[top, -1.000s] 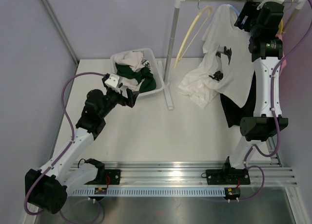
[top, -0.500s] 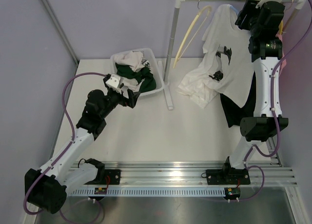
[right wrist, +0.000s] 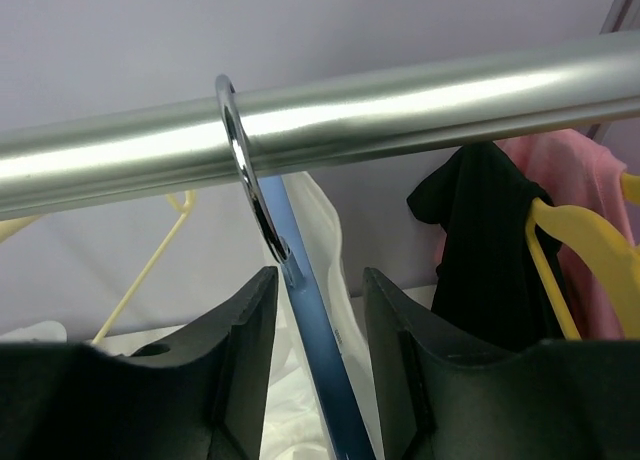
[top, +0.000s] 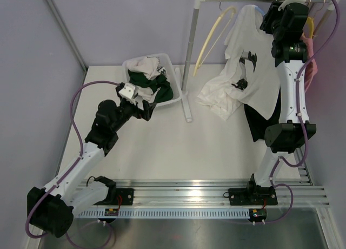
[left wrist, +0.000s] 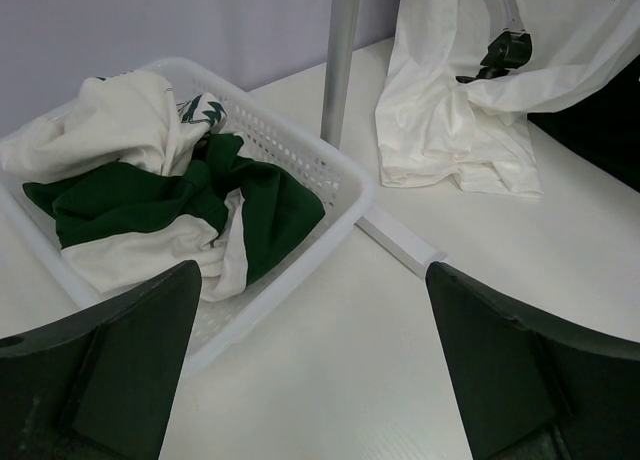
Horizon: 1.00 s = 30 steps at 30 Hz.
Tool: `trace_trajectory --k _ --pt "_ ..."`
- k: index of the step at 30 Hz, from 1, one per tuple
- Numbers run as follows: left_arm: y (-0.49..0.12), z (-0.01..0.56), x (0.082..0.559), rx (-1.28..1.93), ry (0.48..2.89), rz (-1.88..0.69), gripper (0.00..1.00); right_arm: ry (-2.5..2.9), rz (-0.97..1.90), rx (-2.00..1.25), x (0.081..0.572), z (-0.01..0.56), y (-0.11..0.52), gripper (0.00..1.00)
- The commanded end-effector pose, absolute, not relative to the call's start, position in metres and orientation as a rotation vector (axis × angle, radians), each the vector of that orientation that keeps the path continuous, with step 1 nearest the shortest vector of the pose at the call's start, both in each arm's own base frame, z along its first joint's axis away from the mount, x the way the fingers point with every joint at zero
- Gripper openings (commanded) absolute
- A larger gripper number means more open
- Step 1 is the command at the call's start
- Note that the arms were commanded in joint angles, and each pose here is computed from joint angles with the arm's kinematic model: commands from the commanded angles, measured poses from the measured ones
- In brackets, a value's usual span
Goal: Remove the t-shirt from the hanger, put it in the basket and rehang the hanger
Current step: Grab a hanger with a tshirt on it with the right arm
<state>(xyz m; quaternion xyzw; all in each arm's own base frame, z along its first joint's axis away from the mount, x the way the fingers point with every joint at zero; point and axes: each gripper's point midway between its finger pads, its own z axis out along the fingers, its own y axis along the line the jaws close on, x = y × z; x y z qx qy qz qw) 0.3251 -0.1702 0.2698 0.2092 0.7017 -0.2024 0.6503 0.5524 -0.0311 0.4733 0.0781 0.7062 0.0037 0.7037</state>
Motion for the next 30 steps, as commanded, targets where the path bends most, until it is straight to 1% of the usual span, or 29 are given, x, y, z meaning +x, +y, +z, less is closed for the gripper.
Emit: trace_trajectory --k 1,7,14,16,20,23,28,29,30 --pt "-0.172 0.282 0.328 0.483 1.542 -0.446 0.99 1.472 0.023 0.141 0.547 0.508 -0.026 0.47" --pt "-0.174 0.280 0.327 0.492 1.549 -0.454 0.99 1.463 0.025 0.140 0.548 0.509 -0.026 0.39" --pt "-0.175 0.278 0.329 0.496 1.556 -0.452 0.99 1.468 0.031 0.132 0.553 0.505 -0.025 0.40" --pt "-0.175 0.279 0.329 0.496 1.554 -0.449 0.99 1.471 0.027 0.131 0.555 0.504 -0.025 0.36" --pt "-0.175 0.280 0.329 0.497 1.552 -0.446 0.99 1.464 0.035 0.129 0.557 0.505 -0.024 0.34" --pt "-0.175 0.278 0.329 0.499 1.556 -0.444 0.99 1.460 0.039 0.125 0.558 0.505 -0.023 0.29" --pt "-0.176 0.277 0.329 0.500 1.557 -0.443 0.99 1.460 0.047 0.119 0.559 0.504 -0.022 0.29" --pt "-0.176 0.278 0.329 0.499 1.558 -0.444 0.99 1.459 0.047 0.116 0.559 0.505 -0.021 0.28" --pt "-0.176 0.278 0.329 0.499 1.556 -0.444 0.99 1.463 0.050 0.117 0.560 0.503 -0.021 0.24"
